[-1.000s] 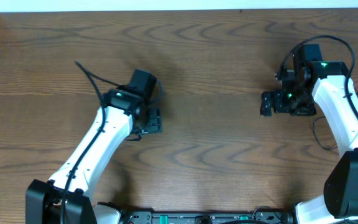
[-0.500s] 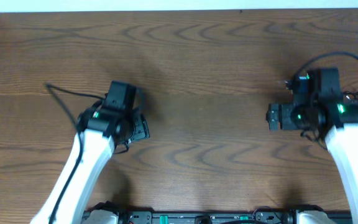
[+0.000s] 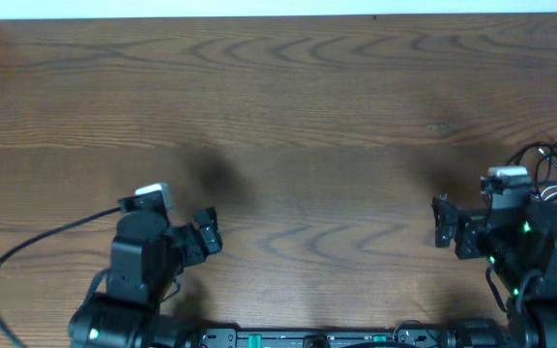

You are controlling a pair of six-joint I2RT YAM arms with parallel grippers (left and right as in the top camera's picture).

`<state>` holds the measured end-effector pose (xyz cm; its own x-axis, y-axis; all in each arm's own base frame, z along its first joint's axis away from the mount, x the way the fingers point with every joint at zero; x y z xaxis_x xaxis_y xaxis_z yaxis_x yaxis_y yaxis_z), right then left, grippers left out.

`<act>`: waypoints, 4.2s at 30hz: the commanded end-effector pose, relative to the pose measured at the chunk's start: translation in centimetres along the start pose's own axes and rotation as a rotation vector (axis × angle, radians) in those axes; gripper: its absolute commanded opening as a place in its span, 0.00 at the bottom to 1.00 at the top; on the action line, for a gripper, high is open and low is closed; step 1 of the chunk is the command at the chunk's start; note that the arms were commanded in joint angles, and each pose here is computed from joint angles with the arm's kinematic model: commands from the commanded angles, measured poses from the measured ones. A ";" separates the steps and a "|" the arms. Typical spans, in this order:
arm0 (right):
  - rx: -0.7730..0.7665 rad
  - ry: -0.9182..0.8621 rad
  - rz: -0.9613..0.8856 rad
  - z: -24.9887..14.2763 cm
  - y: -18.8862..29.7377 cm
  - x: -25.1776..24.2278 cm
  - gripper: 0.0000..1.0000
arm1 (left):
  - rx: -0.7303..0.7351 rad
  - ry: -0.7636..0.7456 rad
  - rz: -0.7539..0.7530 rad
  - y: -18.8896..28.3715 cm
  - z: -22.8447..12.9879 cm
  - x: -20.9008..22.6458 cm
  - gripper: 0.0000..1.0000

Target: Untangle cables

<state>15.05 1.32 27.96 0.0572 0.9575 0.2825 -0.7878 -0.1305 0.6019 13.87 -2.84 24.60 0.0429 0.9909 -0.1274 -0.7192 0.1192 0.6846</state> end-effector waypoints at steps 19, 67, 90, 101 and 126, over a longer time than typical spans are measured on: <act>0.162 -0.026 -0.046 -3.1 0.6 -0.8 0.99 | -0.040 0.004 0.015 0.6 -0.1 0.3 0.98; -0.292 0.089 0.270 -6.6 -3.4 -0.1 0.99 | -0.040 0.003 0.015 0.6 -0.1 0.3 0.98; -0.846 0.065 0.241 -5.2 -4.3 -1.4 0.99 | -0.040 0.003 0.015 0.6 -0.1 0.3 0.98; -0.566 0.054 0.120 -8.4 -7.4 -2.8 0.99 | -0.040 0.004 0.015 0.6 -0.1 0.3 0.98; -0.564 0.054 0.120 -8.5 -7.4 -2.9 0.99 | -0.040 0.004 0.015 0.6 -0.1 0.3 0.98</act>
<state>15.59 1.61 16.40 -0.0618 0.9598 0.2737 -0.9938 -0.0846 0.0726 13.34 -2.65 24.95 0.0421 0.9907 -0.1291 -0.7435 0.1174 0.6584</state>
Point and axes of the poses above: each gripper's point midway between its finger pads, its own y axis back along the fingers, its own x axis along the line the jaws close on, z = x × y, the point moved 9 cm from there along y, back along the fingers, and after that the axes turned 15 degrees about -y, right-handed, at the moved point
